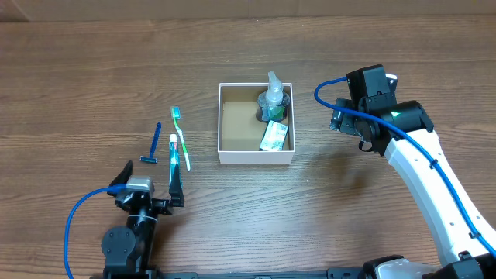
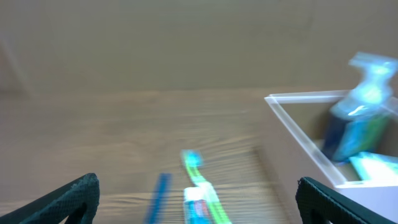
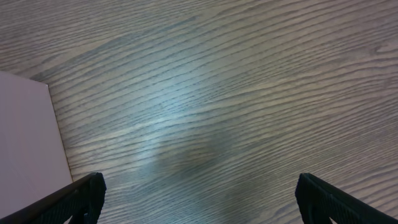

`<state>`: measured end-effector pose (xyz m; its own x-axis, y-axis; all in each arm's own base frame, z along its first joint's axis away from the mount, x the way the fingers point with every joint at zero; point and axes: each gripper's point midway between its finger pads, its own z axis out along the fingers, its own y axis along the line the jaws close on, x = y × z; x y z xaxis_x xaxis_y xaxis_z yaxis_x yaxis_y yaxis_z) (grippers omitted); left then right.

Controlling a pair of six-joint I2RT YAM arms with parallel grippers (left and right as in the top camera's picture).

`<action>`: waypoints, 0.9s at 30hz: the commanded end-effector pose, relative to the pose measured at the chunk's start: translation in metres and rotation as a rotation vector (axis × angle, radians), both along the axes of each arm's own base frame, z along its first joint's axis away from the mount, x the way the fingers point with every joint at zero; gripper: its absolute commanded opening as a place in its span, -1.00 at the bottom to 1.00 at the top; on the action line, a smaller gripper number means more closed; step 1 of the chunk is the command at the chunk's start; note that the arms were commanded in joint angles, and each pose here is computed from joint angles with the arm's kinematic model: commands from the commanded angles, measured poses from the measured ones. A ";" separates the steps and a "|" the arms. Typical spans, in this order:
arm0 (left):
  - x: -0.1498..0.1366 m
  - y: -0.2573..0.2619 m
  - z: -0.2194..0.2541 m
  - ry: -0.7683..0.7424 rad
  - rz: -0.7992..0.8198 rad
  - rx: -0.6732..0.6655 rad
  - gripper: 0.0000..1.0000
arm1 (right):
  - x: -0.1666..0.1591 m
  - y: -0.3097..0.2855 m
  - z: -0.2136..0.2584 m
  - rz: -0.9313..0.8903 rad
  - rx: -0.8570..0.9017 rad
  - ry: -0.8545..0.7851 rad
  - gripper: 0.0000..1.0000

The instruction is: Pack container

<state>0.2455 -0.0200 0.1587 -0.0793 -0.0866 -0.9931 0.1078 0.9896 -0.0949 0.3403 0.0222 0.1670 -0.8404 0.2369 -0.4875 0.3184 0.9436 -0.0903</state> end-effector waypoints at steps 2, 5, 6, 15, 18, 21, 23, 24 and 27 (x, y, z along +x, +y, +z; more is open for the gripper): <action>-0.007 -0.032 0.004 0.099 -0.155 -0.561 1.00 | 0.005 -0.002 0.015 -0.013 0.000 -0.048 1.00; -0.010 -0.040 0.005 0.126 -0.202 -0.626 1.00 | 0.005 -0.002 0.015 -0.013 0.000 -0.048 1.00; -0.011 -0.043 0.006 0.131 -0.215 -0.636 1.00 | 0.005 -0.002 0.015 -0.013 0.000 -0.048 1.00; -0.033 -0.081 0.036 0.189 -0.485 -0.841 1.00 | 0.005 -0.002 0.015 -0.013 0.000 -0.048 1.00; -0.038 -0.083 0.051 0.168 -0.515 -0.833 1.00 | 0.005 -0.002 0.015 -0.013 0.000 -0.048 1.00; -0.045 -0.083 0.077 0.127 -0.528 -0.792 1.00 | 0.005 -0.002 0.015 -0.013 0.000 -0.048 1.00; -0.050 -0.079 0.096 0.093 -0.498 -0.724 1.00 | 0.005 -0.002 0.015 -0.013 0.000 -0.048 1.00; -0.053 -0.075 0.104 0.085 -0.468 -0.689 1.00 | 0.005 -0.002 0.015 -0.013 0.000 -0.048 1.00; -0.064 -0.065 0.129 0.063 -0.388 -0.514 1.00 | 0.005 -0.002 0.015 -0.013 0.000 -0.048 1.00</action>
<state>0.1971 -0.0957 0.2344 -0.4230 -0.6337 -0.6477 0.3601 0.5384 -0.7619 0.3402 0.0221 0.1671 -0.8405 0.2369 -0.4873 0.3185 0.9436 -0.0908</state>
